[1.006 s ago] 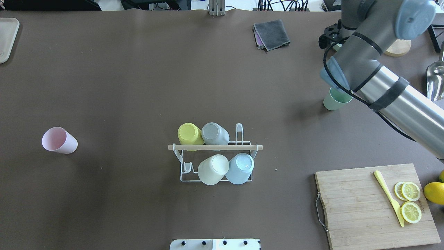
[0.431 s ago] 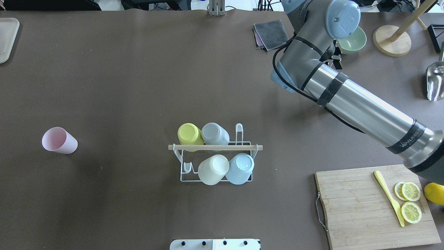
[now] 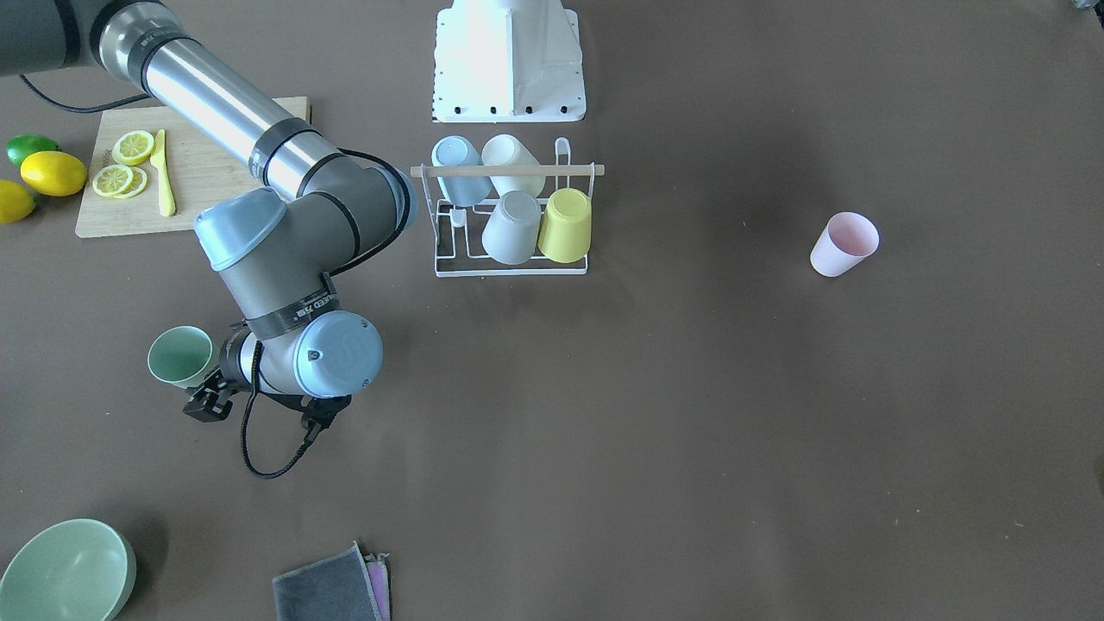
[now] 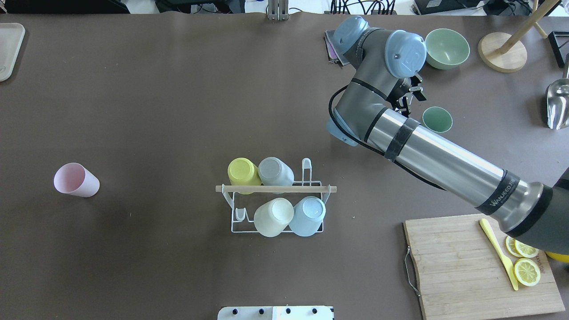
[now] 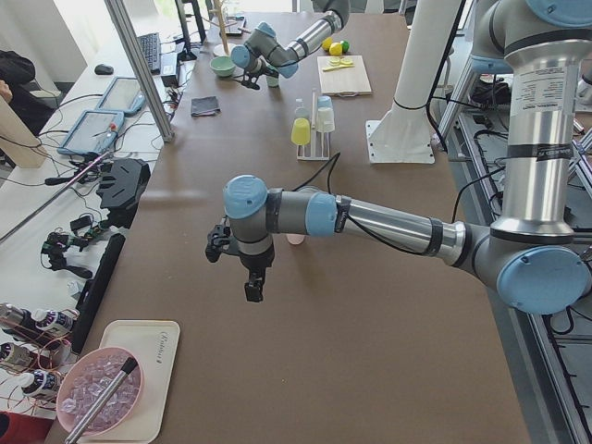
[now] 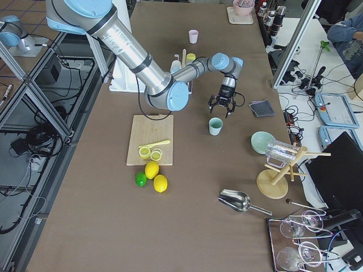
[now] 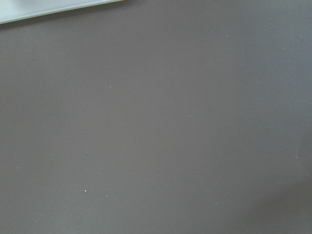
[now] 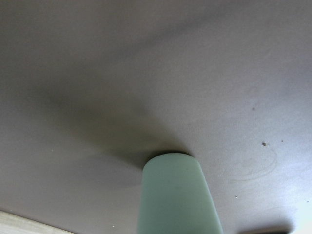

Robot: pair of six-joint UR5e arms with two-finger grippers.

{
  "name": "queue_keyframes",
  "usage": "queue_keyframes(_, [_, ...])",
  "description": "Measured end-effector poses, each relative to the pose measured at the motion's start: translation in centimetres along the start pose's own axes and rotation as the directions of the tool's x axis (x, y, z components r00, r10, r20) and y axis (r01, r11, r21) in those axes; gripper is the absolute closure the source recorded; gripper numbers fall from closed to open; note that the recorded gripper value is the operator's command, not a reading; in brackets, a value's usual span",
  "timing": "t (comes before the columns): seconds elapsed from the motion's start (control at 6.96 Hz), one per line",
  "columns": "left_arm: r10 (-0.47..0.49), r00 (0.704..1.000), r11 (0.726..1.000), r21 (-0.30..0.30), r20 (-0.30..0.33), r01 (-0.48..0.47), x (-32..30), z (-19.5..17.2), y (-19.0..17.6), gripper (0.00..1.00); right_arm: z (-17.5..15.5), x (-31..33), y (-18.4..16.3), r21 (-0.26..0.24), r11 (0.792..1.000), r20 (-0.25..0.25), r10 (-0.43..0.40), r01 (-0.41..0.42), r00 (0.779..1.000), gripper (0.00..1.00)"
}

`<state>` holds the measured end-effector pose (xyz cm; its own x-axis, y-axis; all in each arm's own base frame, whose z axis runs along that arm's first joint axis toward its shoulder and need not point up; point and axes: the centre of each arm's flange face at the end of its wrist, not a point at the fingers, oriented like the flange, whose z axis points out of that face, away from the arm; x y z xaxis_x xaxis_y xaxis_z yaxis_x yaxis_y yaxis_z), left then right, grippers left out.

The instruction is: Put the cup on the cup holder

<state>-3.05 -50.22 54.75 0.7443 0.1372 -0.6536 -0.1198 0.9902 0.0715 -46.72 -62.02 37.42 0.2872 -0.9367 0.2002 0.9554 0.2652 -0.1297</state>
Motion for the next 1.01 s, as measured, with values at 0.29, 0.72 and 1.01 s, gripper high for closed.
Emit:
queue_keyframes(0.29, [0.057, 0.998, 0.995, -0.086, 0.029, -0.054, 8.1, -2.0, -6.3, 0.02, 1.8, -1.5, -2.0, -0.088, 0.993, -0.071, -0.086, 0.080, 0.994, 0.02])
queue_keyframes(0.72, [0.109, 0.994, 0.984, -0.145, 0.015, -0.106, 13.6, -1.2, -9.6, 0.02, 4.4, -2.0, -2.9, -0.154, 0.982, -0.106, -0.129, 0.112, 0.986, 0.02])
queue_keyframes(1.01, [0.147, 0.989, 0.972, -0.183, -0.005, -0.145, 16.3, 1.0, -10.3, 0.02, 5.9, -1.5, -3.0, -0.171, 0.977, -0.117, -0.149, 0.128, 0.982, 0.02])
